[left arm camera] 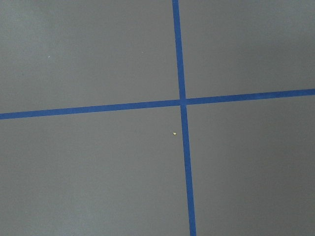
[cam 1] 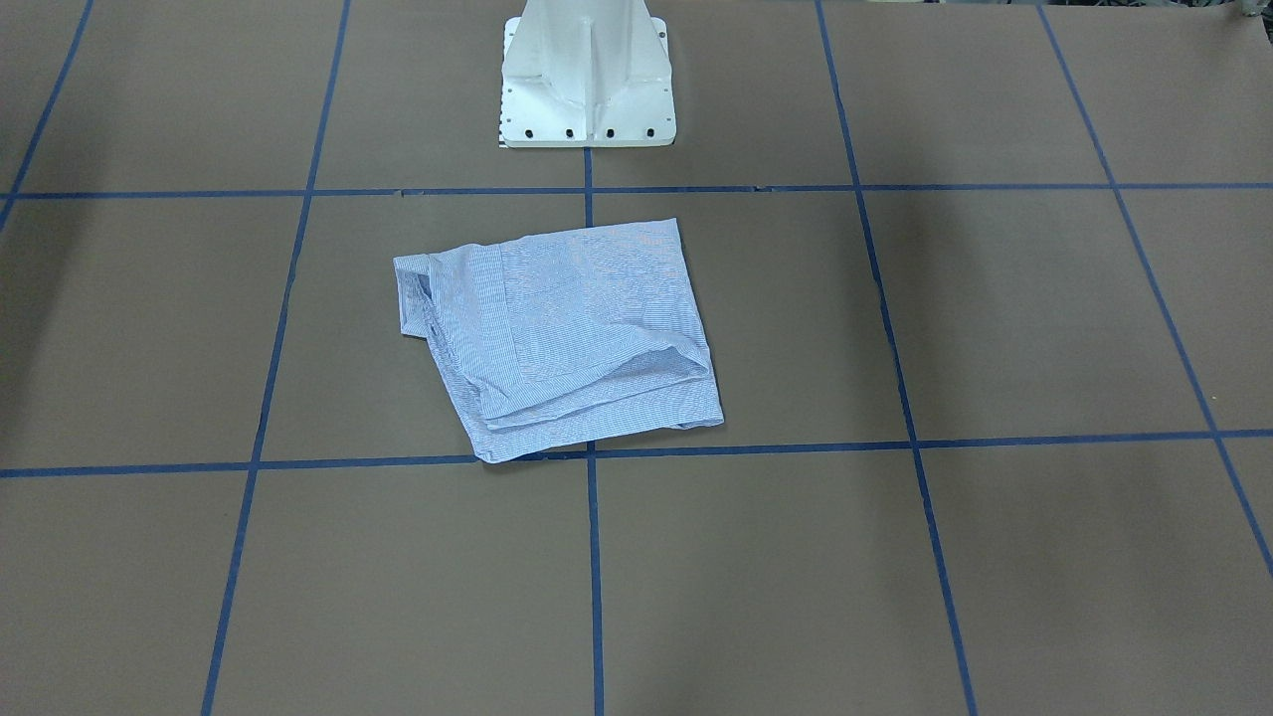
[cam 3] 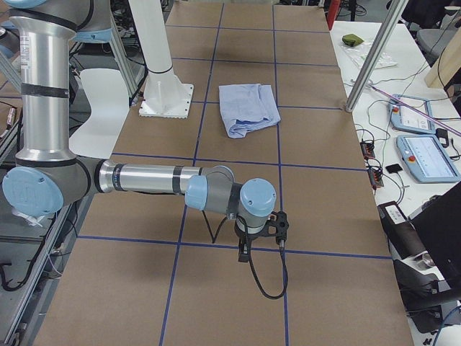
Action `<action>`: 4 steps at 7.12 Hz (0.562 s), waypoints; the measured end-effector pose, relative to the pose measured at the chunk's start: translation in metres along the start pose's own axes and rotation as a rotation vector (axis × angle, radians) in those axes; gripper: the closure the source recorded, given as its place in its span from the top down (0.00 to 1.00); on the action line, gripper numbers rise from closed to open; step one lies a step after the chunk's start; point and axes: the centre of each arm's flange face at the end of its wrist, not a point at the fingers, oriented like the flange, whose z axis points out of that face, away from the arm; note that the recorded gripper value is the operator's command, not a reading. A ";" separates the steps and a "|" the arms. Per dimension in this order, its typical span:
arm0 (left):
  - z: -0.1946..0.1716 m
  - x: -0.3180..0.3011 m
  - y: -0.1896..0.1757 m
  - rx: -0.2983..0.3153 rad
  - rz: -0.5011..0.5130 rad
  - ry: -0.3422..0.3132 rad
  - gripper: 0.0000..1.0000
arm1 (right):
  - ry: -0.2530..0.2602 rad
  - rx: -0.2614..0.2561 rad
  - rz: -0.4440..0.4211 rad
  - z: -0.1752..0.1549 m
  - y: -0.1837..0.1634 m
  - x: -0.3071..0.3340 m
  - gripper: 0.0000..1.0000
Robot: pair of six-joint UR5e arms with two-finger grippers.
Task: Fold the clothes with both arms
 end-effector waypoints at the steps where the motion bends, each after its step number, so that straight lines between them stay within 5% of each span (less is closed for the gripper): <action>1: 0.000 0.000 0.000 0.003 0.002 0.000 1.00 | 0.000 0.000 0.000 0.000 0.000 0.000 1.00; 4: 0.001 0.000 -0.001 0.006 0.005 0.000 1.00 | 0.000 -0.002 0.002 0.001 0.000 0.001 1.00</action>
